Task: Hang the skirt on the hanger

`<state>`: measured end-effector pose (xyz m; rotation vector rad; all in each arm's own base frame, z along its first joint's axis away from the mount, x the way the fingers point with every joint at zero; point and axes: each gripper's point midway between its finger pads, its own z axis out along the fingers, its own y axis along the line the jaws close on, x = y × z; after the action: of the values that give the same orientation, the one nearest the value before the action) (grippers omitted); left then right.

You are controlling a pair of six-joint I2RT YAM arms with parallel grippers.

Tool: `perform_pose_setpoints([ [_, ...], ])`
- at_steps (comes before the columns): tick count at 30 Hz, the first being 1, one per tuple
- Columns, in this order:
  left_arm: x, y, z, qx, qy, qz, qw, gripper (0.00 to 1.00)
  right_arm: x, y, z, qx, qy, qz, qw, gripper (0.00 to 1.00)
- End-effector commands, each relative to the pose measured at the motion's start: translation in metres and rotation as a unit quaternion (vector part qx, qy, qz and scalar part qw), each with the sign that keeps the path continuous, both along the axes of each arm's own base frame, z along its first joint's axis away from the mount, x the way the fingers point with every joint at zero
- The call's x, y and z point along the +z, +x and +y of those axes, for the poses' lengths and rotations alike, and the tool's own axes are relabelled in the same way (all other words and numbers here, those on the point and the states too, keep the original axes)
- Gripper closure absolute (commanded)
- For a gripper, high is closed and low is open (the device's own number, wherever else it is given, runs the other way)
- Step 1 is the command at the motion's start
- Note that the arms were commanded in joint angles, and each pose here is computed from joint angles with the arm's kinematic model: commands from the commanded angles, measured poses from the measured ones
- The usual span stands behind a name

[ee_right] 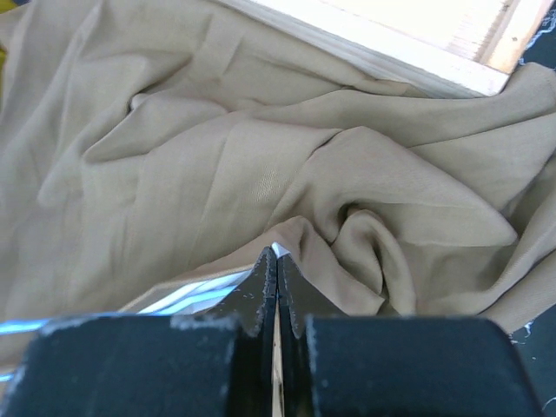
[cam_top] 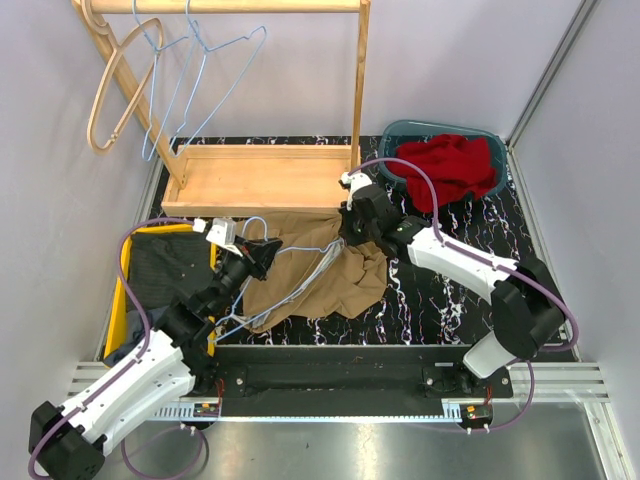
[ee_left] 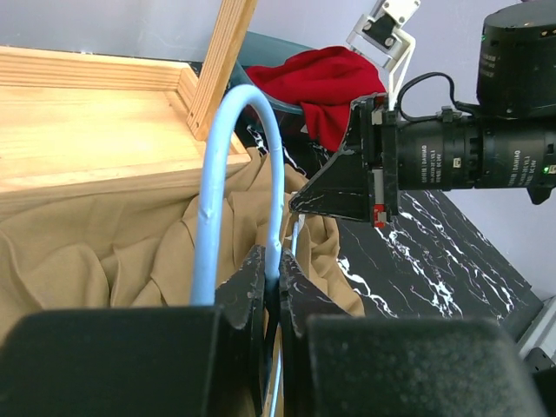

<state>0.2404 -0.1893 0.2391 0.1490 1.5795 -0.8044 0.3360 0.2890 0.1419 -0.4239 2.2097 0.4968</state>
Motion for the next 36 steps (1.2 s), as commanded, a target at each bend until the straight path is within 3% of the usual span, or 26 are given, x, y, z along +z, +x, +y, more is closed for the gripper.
perform_pose_setpoints([
  [1, 0.016, -0.001, -0.006, -0.015, -0.013, -0.037, 0.999, 1.00, 0.039, -0.005, 0.008, 0.019, 0.051, -0.011, 0.998, 1.00],
  [16, 0.039, 0.008, -0.020, -0.029, -0.056, -0.065, 0.996, 1.00, 0.062, -0.038, 0.036, 0.095, 0.128, 0.040, 0.986, 1.00],
  [36, 0.071, -0.024, -0.021, -0.086, -0.113, -0.112, 0.984, 1.00, 0.092, -0.029, 0.016, 0.038, 0.127, 0.002, 0.991, 0.99],
])
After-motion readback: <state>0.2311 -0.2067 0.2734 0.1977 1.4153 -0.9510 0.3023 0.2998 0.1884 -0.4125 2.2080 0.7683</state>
